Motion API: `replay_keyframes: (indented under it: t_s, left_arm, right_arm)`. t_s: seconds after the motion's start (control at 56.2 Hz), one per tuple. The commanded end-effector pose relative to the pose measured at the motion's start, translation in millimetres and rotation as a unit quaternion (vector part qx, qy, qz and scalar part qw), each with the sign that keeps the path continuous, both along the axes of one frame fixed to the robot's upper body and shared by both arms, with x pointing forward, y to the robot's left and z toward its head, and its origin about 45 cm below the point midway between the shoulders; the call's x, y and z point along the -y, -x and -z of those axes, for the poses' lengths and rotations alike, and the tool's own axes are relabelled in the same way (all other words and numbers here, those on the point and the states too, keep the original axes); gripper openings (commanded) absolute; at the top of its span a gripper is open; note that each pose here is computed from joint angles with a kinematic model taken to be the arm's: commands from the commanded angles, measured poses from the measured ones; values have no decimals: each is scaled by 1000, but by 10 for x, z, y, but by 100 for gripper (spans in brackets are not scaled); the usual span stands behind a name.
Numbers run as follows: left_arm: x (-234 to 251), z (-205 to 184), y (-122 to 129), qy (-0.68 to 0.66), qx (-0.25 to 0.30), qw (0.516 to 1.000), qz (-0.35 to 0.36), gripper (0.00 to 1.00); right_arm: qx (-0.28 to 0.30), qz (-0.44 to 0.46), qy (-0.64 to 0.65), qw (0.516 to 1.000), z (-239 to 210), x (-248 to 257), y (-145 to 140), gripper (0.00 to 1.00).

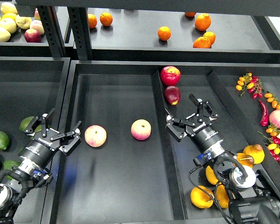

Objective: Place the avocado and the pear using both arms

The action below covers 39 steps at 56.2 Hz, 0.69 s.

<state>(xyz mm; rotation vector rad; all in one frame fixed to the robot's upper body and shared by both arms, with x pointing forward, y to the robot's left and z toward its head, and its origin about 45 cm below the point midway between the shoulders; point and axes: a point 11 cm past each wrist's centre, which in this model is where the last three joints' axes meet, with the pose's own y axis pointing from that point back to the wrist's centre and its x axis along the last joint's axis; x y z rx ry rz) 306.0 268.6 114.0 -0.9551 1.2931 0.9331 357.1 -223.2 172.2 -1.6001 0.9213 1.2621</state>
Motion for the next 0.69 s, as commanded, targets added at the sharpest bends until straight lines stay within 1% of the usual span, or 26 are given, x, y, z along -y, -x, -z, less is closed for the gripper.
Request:
replay_keyframes:
  t_s: [0.0,0.196,0.356,0.676]
  left_arm:
    - [61,-160,-68,-9,26,1000,-1,99]
    - [125,-185,-73,-17,32,999,-5,99]
    - [131,-177,-68,-17,31,999,-6,99]
    - [127,-218,-80,-15,37,999,-11,99]
  right_arm:
    - [6,22,-5,1000,-48,7,-15,100]
    - [-22,-18,6,1000,162,-265,136,100]
    - [-62,-36,16,997,456,-365,319,100]
    - [-64,-36,12,997,471,-367,340,100]
